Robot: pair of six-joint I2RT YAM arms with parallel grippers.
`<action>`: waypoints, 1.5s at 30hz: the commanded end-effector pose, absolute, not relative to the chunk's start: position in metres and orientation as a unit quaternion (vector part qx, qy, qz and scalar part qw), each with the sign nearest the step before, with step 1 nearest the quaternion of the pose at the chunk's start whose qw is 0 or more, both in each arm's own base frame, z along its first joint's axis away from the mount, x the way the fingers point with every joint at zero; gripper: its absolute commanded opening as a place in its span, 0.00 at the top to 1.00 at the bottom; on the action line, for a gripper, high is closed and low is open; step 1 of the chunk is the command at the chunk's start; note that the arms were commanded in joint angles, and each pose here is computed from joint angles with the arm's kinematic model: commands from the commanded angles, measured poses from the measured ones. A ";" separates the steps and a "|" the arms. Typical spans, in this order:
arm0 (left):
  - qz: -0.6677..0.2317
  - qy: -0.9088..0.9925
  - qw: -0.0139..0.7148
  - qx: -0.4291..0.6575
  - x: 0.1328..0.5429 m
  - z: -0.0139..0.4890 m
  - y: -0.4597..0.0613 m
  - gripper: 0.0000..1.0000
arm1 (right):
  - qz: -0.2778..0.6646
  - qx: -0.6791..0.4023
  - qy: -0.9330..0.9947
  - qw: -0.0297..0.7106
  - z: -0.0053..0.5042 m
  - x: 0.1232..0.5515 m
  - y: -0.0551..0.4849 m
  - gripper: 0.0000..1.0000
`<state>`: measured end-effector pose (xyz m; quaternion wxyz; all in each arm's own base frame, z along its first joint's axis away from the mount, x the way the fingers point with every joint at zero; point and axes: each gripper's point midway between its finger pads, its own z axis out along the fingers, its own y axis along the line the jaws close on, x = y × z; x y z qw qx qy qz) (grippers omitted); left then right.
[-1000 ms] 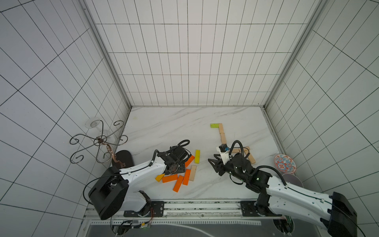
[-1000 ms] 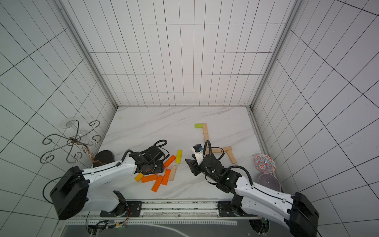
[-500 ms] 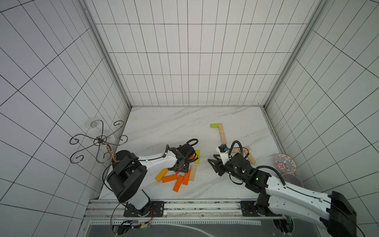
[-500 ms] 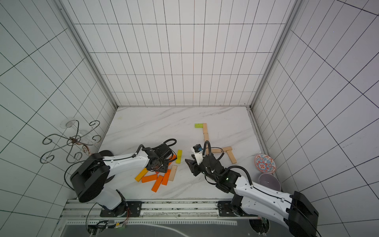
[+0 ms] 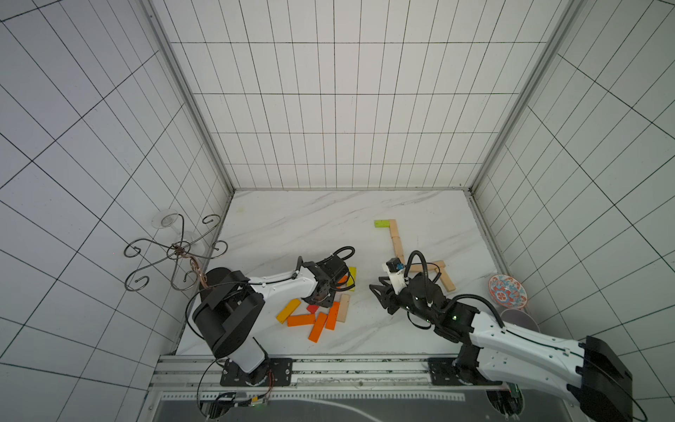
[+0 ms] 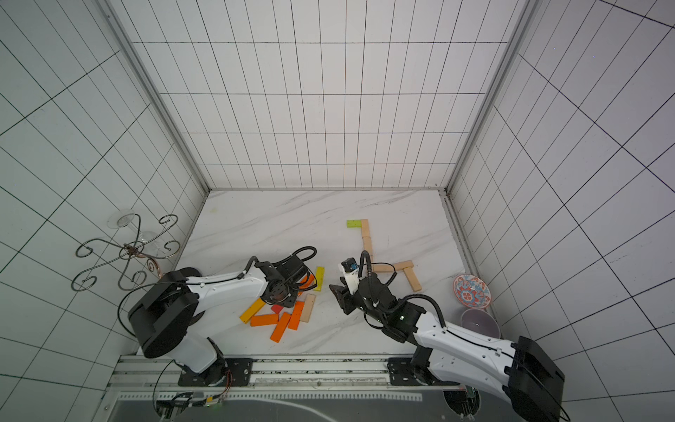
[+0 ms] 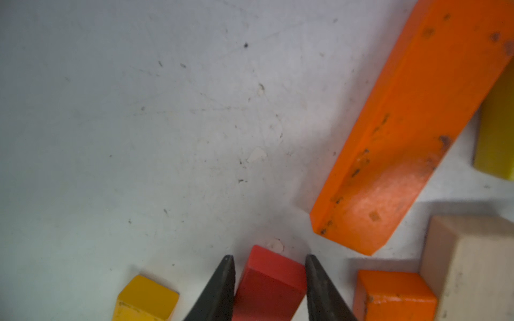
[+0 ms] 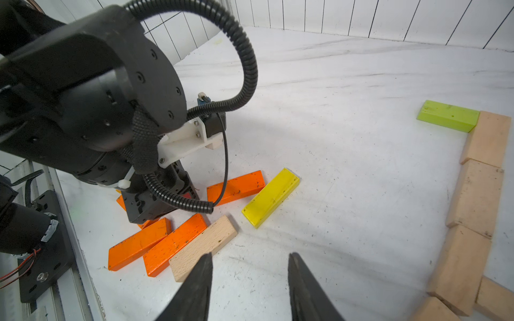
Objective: Assemble a giraffe with building blocks
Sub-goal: Pick up the building block from the center of the board, then place the building block at the center of the board.
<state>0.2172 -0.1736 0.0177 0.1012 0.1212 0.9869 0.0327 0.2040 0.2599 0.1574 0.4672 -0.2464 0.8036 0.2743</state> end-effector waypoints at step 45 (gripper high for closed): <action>0.000 0.944 0.270 0.187 0.476 0.164 -0.193 0.81 | 0.245 -0.263 0.801 0.479 0.155 0.207 0.254 0.58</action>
